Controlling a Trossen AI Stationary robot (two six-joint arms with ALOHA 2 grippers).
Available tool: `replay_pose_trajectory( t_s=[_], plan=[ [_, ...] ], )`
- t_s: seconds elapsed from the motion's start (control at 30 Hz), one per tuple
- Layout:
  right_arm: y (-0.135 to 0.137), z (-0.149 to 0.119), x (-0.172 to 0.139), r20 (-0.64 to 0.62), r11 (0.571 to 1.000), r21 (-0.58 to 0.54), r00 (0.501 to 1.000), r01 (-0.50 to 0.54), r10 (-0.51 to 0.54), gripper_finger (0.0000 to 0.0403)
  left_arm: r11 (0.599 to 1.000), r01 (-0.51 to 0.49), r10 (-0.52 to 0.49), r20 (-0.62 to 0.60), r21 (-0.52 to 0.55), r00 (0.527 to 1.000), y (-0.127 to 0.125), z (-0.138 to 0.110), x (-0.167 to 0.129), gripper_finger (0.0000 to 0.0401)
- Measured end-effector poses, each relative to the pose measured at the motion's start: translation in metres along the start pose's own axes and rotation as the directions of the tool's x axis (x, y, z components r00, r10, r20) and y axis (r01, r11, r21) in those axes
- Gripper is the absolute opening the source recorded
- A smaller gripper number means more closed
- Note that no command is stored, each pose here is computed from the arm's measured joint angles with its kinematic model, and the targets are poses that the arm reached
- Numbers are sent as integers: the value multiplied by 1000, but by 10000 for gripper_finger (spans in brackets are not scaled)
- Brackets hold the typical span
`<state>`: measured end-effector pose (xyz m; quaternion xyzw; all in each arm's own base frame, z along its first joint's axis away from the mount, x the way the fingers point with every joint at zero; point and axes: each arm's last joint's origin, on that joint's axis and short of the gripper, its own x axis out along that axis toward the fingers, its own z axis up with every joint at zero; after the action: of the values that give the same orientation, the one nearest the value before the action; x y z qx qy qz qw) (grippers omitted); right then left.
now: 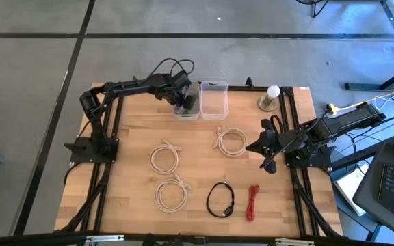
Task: Pick and place USB-C Cables
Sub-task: Put the purple charger cable into the gray bin
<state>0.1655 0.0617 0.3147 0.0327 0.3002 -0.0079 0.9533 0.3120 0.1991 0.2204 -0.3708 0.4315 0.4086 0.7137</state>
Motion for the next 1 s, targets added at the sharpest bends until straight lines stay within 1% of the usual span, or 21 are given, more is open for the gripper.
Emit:
replay_pose_trajectory(
  t_s=[0.13,0.37,0.5,0.57,0.67,0.77,0.9,1.0],
  plan=[
    [0,0,0,1,1000,5,1000,0,0,21,1000,-4,4,-9,-7,1000,0,0,6,14],
    [0,0,0,-3,1000,26,1000,-6,6,21,999,-32,34,-107,13,994,4,-3,44,14],
    [0,0,0,-6,1000,28,1000,-14,14,21,1000,-2,5,-121,26,993,5,-1,57,14],
    [0,0,0,-6,999,29,1000,-14,14,21,999,18,-14,-118,34,993,5,0,61,20],
    [0,0,0,-6,999,29,1000,-14,14,21,999,35,-31,-116,37,993,5,2,61,49],
    [0,0,0,-6,999,29,1000,-14,14,21,997,44,-37,-101,68,994,4,3,61,87],
    [0,0,0,-6,1000,26,1000,-14,14,21,995,56,-48,-92,79,995,3,4,59,134],
    [0,-1,0,-9,1000,25,1000,-13,13,21,995,62,-55,-96,77,994,3,4,59,161]
  ],
)
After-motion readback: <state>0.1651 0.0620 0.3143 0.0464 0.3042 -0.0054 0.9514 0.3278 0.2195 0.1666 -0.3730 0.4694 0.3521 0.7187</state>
